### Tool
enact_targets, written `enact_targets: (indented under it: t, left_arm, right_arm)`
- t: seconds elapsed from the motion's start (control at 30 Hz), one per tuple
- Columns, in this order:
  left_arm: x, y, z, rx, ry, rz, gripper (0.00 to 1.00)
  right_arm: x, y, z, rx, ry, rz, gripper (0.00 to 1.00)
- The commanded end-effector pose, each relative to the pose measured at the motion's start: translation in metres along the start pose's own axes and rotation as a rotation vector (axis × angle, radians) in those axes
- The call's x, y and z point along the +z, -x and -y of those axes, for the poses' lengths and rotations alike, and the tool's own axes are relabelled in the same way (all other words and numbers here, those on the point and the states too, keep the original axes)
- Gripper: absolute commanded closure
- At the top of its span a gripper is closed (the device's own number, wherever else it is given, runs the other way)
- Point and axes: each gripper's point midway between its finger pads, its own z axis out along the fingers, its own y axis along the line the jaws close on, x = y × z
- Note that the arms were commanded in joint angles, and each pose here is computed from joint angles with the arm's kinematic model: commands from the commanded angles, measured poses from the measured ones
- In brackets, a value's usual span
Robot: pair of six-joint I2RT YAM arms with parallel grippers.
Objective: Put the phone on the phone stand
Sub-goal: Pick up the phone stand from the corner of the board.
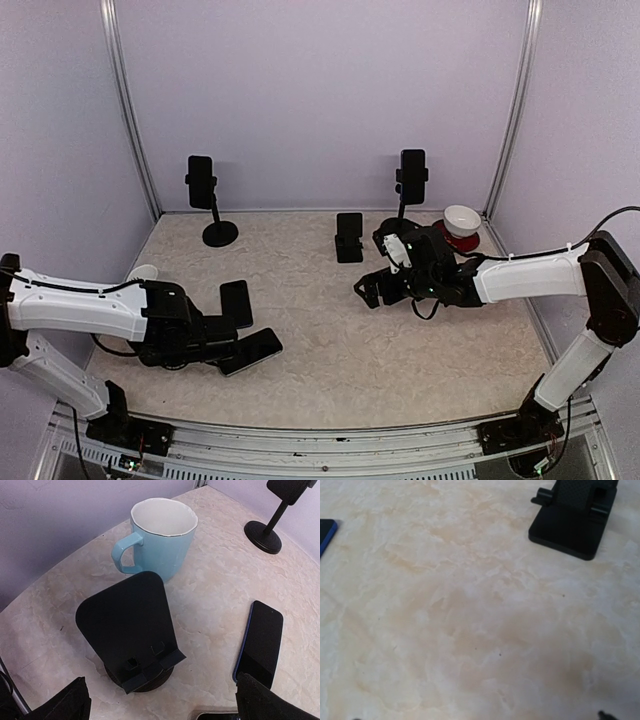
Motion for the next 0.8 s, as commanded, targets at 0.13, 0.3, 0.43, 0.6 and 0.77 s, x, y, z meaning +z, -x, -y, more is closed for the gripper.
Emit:
enact_targets:
  t: [0.13, 0.3, 0.43, 0.6, 0.77]
  left_arm:
    - [0.005, 0.001, -0.018, -0.261, 0.036, -0.007, 0.01]
    - [0.009, 0.003, -0.025, -0.258, 0.041, 0.005, 0.01]
    - [0.01, 0.01, -0.025, -0.244, 0.012, 0.037, 0.01]
    - [0.016, 0.023, -0.03, -0.234, 0.028, 0.069, 0.01]
    - [0.023, 0.034, -0.024, -0.178, 0.035, 0.099, 0.01]
  right_arm:
    - [0.001, -0.003, -0.004, 0.001, 0.015, 0.006, 0.0]
    - [0.001, -0.003, -0.004, 0.003, 0.015, 0.007, 0.0]
    - [0.001, -0.004, -0.004, 0.004, 0.016, 0.003, 0.0]
    - [0.003, -0.005, -0.005, 0.004, 0.019, 0.001, 0.0]
    - [0.004, -0.005, -0.005, 0.006, 0.023, -0.002, 0.0]
